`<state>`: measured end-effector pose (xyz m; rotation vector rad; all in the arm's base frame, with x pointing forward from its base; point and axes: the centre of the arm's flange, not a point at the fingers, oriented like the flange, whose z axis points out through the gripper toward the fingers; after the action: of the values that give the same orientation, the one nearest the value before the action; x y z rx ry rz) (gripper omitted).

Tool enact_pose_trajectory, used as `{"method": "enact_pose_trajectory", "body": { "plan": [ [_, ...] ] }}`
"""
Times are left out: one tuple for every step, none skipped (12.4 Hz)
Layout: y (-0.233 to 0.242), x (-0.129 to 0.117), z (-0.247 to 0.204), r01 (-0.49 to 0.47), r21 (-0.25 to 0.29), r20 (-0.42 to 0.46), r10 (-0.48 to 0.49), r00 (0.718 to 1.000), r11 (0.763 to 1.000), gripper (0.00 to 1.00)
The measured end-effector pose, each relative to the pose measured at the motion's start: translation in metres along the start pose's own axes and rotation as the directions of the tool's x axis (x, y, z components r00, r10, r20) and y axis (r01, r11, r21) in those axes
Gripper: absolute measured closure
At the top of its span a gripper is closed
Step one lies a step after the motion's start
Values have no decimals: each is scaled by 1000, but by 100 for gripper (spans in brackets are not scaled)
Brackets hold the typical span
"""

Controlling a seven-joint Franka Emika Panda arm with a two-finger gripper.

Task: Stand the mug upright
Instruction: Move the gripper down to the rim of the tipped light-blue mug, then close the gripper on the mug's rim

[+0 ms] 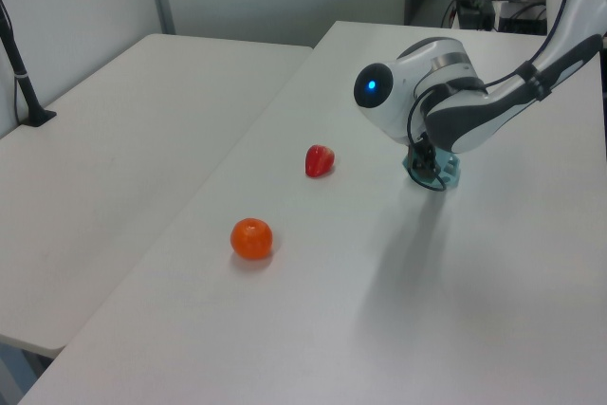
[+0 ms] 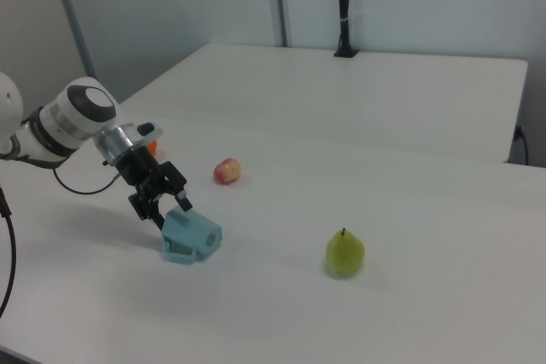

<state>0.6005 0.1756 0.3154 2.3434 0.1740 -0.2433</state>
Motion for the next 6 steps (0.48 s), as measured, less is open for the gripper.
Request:
{"method": "enact_pose_trajectory", "body": {
  "plan": [
    [0, 3, 8, 1, -11, 10, -1, 1000, 1000, 3],
    [2, 5, 16, -3, -17, 20, 4, 1000, 1000, 4],
    [5, 7, 20, -8, -17, 26, 8, 1000, 1000, 8],
    [8, 8, 25, -12, -17, 35, 13, 999, 1000, 19],
    [9, 9, 28, -13, -17, 40, 13, 999, 1000, 19],
    [9, 10, 31, -13, -17, 45, 14, 999, 1000, 26]
  ]
}}
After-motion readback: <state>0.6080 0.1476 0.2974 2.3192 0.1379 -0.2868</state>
